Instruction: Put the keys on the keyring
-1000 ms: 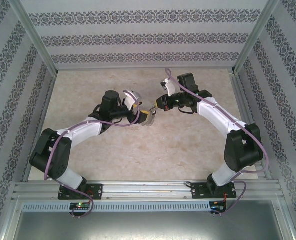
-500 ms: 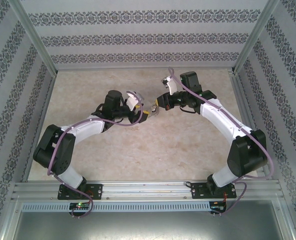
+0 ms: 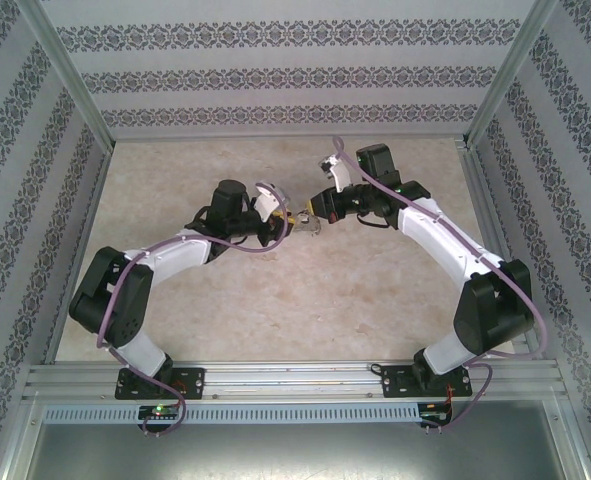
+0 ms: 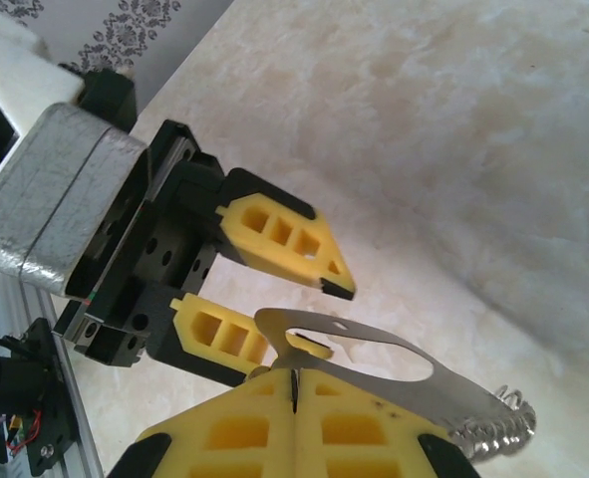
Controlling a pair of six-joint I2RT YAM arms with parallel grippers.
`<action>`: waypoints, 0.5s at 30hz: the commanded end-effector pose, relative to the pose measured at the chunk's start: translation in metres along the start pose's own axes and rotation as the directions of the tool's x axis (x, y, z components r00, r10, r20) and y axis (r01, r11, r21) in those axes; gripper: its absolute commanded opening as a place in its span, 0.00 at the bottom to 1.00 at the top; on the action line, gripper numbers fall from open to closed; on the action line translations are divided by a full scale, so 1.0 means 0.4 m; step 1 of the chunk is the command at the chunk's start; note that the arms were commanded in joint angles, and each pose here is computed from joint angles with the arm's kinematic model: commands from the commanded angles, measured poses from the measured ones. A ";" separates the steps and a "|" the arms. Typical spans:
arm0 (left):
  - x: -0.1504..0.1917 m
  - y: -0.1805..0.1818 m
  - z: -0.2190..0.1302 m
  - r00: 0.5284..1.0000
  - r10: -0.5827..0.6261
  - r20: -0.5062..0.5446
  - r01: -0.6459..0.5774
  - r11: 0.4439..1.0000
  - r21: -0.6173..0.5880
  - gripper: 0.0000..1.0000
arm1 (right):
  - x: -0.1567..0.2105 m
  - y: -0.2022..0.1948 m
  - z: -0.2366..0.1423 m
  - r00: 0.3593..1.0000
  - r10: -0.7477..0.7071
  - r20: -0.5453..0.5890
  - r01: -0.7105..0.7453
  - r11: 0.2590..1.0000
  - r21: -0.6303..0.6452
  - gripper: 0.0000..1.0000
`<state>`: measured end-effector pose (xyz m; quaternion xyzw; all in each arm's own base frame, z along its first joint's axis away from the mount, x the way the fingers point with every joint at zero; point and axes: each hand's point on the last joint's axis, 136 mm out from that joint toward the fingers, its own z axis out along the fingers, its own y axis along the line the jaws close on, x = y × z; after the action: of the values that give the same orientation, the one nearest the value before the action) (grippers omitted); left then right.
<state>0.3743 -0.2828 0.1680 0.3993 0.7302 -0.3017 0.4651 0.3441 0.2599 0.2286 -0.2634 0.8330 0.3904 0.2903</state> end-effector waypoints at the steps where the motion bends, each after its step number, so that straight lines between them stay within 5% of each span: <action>1: -0.027 -0.021 0.022 0.999 0.038 0.015 -0.038 0.999 0.038 0.33 | -0.037 0.051 -0.021 0.997 -0.070 0.032 0.071 0.997 -0.040 0.00; 6: -0.028 -0.029 0.030 0.999 0.047 0.016 -0.048 0.998 0.048 0.31 | -0.038 0.051 -0.021 0.997 -0.074 0.029 0.075 0.997 -0.035 0.00; 12: -0.030 -0.046 0.024 0.998 0.057 0.030 -0.059 0.996 0.068 0.02 | -0.037 0.032 -0.024 0.997 -0.074 0.029 0.074 0.997 0.002 0.00; 15: -0.033 -0.056 0.015 0.997 0.057 0.051 -0.061 0.996 0.071 0.00 | -0.038 0.019 -0.025 0.998 -0.062 0.033 0.062 0.998 0.014 0.00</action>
<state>0.3605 -0.3050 0.1682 0.4339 0.7063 -0.3223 0.4573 0.3488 0.2588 0.2331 -0.2683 0.8329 0.3770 0.3038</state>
